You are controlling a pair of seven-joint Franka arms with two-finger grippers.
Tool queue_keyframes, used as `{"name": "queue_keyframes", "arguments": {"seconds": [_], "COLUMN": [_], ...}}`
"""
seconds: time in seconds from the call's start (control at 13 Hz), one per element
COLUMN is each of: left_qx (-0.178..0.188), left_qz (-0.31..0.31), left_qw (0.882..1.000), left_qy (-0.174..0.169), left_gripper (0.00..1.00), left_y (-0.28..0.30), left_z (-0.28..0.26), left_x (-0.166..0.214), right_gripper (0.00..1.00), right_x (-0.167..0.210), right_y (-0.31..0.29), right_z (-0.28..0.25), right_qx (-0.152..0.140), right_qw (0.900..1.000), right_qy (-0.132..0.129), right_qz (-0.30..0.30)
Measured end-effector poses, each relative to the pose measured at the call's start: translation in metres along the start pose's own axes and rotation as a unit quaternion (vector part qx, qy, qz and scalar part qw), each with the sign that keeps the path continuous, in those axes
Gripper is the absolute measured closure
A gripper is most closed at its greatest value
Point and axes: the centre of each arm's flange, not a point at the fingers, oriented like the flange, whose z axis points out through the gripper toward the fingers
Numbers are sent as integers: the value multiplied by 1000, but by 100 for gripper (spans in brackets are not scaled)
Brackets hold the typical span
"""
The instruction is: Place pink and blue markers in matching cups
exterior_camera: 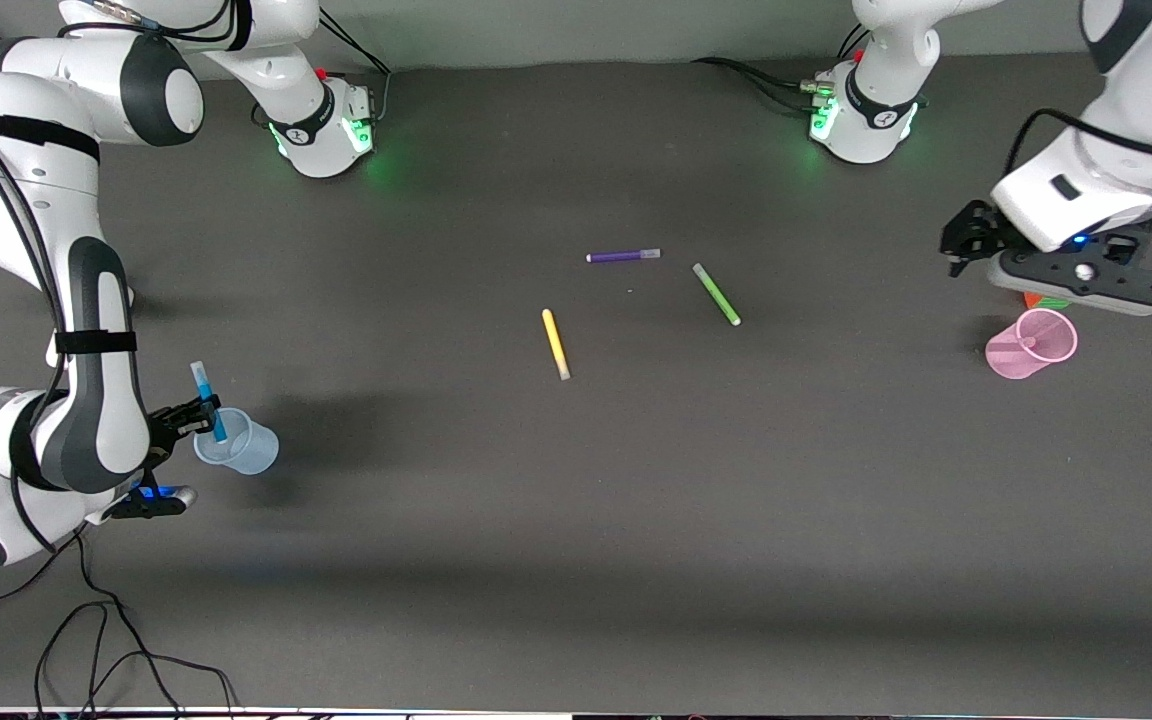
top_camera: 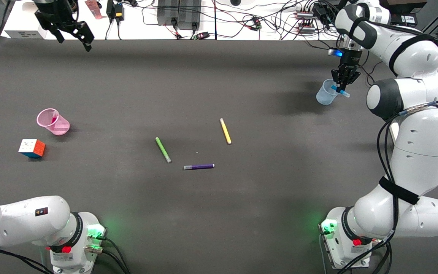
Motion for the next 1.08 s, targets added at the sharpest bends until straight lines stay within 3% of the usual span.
{"name": "queue_keyframes", "arguments": {"seconds": [0.23,0.31,0.85,1.08], "left_qx": [-5,-7,-13,-15], "left_qz": [-13,-16,-25,-32], "left_qw": [1000,1000,999,999], "left_qy": [-8,-10,-14,-21], "left_gripper": [0,0,0,0], "left_y": [-1,-4,-13,-21], "left_z": [2,4,2,4], "left_x": [5,6,4,2], "right_gripper": [82,76,0,0], "right_x": [4,4,3,-8], "right_y": [1,0,-1,-11], "right_z": [3,3,-4,-30], "right_qx": [-1,-1,-3,-10], "right_qw": [1000,1000,1000,999], "right_qy": [2,2,10,35], "right_qz": [0,-1,-3,-9]}}
